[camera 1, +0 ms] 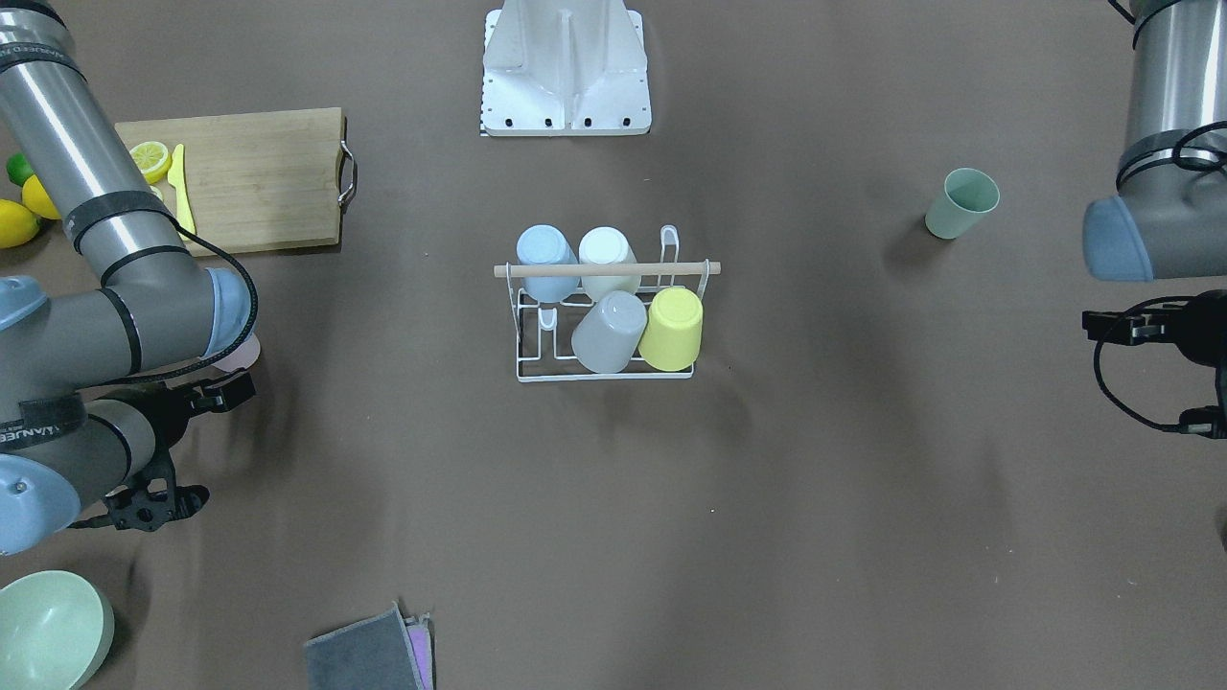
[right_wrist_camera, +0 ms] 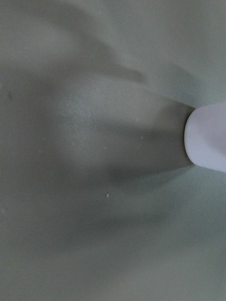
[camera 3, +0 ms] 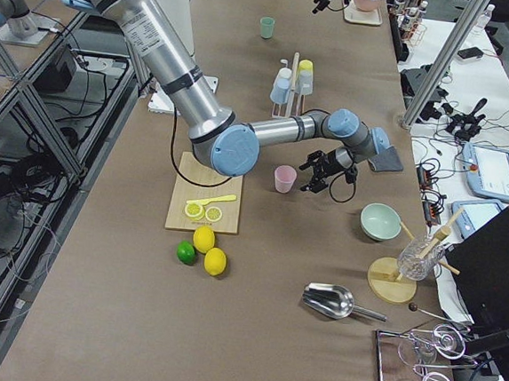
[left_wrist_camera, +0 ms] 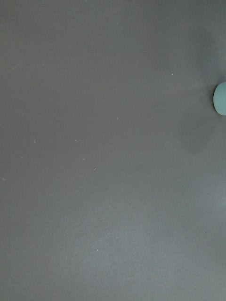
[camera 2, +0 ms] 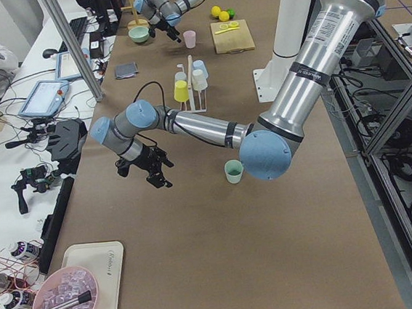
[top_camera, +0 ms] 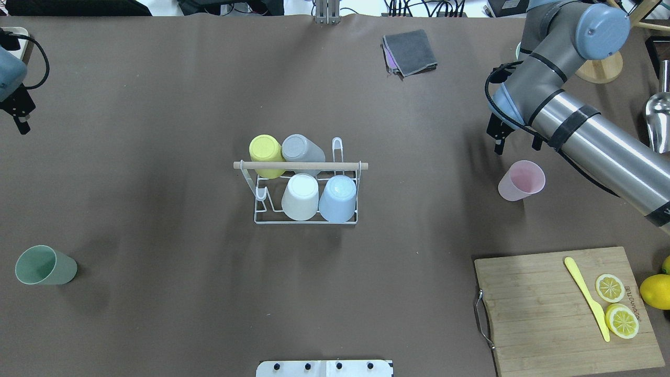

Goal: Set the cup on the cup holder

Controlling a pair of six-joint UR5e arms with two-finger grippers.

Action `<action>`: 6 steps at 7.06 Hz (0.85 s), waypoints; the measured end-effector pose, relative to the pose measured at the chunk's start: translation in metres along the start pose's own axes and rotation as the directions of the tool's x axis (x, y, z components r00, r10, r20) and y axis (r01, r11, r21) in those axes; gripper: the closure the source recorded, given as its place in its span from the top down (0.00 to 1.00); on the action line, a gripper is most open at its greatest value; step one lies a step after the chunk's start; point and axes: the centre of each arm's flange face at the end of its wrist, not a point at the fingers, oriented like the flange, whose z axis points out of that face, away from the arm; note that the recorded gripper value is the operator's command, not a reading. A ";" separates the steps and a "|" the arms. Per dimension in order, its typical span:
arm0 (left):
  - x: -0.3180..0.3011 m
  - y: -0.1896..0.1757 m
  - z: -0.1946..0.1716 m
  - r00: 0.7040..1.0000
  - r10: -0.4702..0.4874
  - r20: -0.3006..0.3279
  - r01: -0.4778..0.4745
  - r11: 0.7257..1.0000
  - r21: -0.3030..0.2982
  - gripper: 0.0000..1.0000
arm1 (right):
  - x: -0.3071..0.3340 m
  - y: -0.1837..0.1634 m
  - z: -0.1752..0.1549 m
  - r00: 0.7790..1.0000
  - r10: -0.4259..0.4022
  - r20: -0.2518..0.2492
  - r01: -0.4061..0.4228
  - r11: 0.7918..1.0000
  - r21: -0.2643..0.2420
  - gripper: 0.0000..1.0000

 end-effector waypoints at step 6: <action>0.054 -0.005 0.086 0.993 0.115 0.032 -0.110 0.984 -0.140 0.97 | -0.009 -0.002 0.046 1.000 -0.001 -0.030 -0.002 0.997 -0.073 0.99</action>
